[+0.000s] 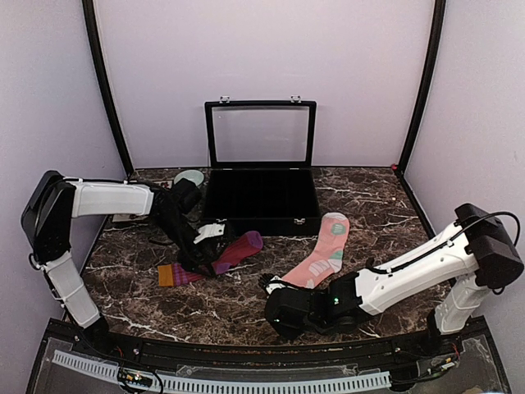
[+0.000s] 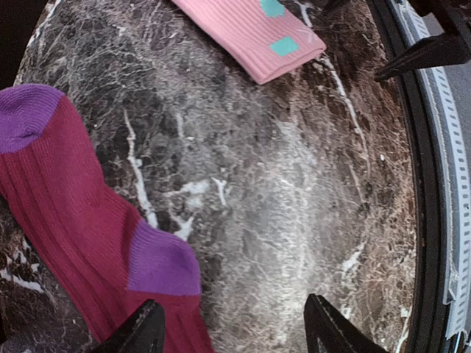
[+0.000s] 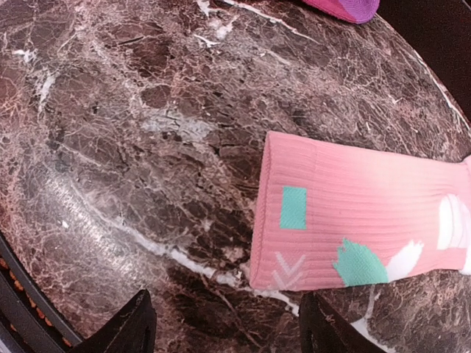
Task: Roll the socks
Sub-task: Pick up the sock from the center of the board.
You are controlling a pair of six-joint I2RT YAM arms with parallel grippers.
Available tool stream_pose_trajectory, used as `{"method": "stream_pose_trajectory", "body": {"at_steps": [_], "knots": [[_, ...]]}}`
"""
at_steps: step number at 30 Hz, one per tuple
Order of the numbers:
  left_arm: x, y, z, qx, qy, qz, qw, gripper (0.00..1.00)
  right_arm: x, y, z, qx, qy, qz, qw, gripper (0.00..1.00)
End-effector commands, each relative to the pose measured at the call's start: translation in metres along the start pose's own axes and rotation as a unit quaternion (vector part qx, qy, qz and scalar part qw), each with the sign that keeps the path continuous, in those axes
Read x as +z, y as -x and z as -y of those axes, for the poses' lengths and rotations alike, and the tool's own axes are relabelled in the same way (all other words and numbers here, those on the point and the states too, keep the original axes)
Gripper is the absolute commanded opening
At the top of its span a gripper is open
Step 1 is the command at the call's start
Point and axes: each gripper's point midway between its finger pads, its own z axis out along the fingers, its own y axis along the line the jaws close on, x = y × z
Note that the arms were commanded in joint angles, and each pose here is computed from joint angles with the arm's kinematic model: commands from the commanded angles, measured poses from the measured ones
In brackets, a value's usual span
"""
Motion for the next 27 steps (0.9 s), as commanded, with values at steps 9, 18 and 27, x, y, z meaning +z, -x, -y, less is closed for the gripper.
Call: {"method": "stream_pose_trajectory", "body": {"at_steps": [9, 18, 27], "knots": [[-0.026, 0.001, 0.035, 0.001, 0.008, 0.026, 1.0, 0.68, 0.021, 0.018, 0.009, 0.01, -0.006, 0.024, 1.0, 0.61], [-0.029, 0.005, 0.032, -0.003, 0.013, 0.027, 1.0, 0.68, 0.034, -0.003, 0.024, 0.026, -0.005, -0.004, 1.0, 0.55], [-0.032, 0.013, 0.029, 0.001, 0.015, 0.035, 0.999, 0.68, 0.043, -0.019, 0.026, 0.03, -0.002, -0.026, 0.999, 0.45]]}}
